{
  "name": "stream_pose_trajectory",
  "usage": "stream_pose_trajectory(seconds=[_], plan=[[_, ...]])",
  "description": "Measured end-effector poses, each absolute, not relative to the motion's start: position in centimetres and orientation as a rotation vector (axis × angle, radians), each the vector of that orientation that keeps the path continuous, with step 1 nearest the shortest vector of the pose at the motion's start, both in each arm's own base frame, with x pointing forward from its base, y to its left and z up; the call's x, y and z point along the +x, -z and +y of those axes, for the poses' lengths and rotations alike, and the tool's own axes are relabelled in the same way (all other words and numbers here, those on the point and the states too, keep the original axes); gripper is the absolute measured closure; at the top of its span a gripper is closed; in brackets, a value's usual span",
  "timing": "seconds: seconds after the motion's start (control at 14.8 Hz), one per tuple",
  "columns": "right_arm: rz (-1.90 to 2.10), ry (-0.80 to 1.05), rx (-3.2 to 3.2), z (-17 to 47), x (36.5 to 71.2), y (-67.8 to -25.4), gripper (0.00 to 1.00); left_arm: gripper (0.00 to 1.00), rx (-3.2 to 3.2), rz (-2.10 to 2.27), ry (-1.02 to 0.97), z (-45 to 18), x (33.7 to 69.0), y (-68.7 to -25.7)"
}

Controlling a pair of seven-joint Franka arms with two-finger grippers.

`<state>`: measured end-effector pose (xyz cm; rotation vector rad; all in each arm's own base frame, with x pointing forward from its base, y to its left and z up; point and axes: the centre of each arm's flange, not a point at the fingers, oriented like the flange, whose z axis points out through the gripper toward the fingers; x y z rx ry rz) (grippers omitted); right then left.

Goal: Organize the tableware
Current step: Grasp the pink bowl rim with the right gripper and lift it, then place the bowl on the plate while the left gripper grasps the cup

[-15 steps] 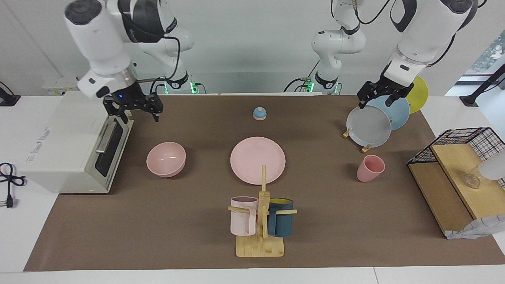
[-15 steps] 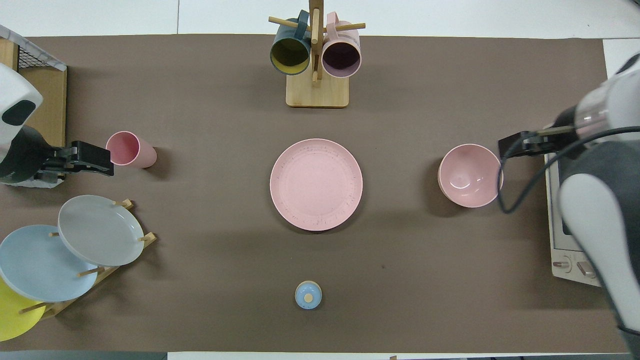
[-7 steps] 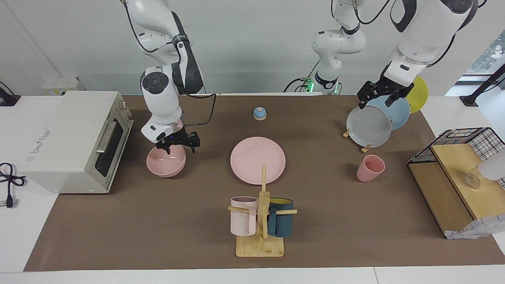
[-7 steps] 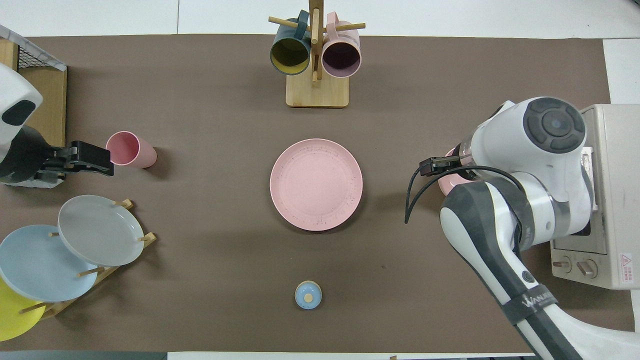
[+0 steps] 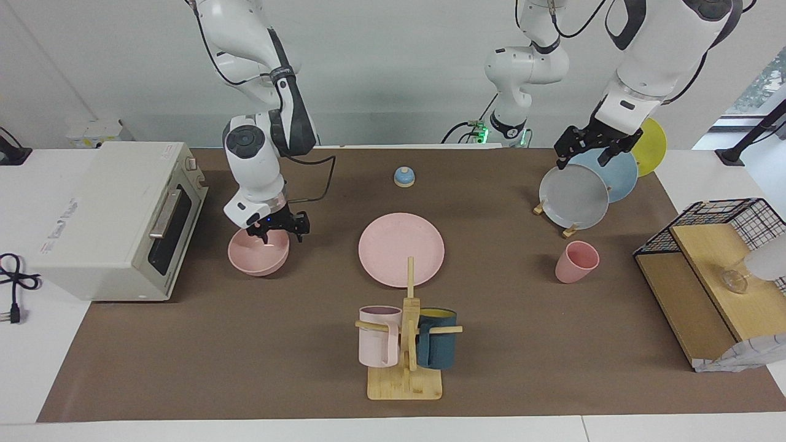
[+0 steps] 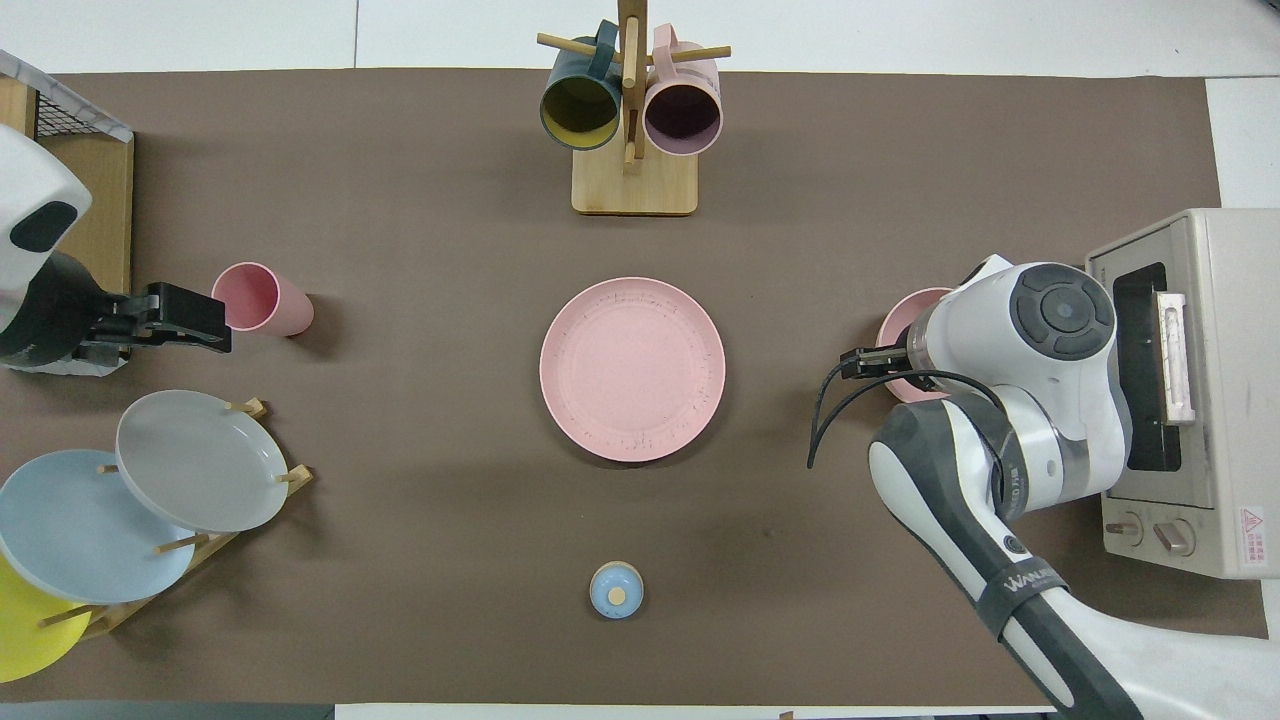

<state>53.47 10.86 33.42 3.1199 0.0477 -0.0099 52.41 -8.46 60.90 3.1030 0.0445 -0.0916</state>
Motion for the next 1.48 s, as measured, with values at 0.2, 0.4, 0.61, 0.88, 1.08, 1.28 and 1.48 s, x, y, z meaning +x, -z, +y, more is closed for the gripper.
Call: stream_pose_trajectory(seconds=[0.2, 0.4, 0.61, 0.88, 1.08, 1.28, 1.48], plan=[[0.059, 0.021, 3.117, 10.9, 53.6, -32.5, 0.59, 0.0, 3.103, 0.047, 0.091, -8.4, 52.4, -60.9], [0.091, 0.02, 3.111, 11.5, 54.1, -33.3, 0.9, 0.0, 3.103, 0.049, 0.091, -8.3, 52.4, -60.9], [0.16, 0.031, 3.103, 14.5, 55.4, -36.5, 0.95, 0.0, 3.103, 0.051, 0.091, -8.2, 52.4, -60.9], [0.047, 0.041, 3.089, 28.0, 55.4, -42.7, 0.95, 0.0, 3.102, 0.052, 0.084, -8.2, 52.5, -61.0], [-0.074, 0.015, 3.074, 42.0, 52.8, -42.1, 0.95, 0.0, 3.099, 0.071, 0.058, -7.6, 52.8, -61.1], [-0.116, -0.036, 3.089, 47.6, 52.9, -37.7, 0.95, 0.0, 3.097, 0.093, 0.047, -7.0, 53.8, -59.6], [-0.141, -0.068, 3.102, 47.3, 54.3, -35.9, 0.95, 0.0, 3.093, 0.115, 0.041, -6.5, 55.9, -54.3]])
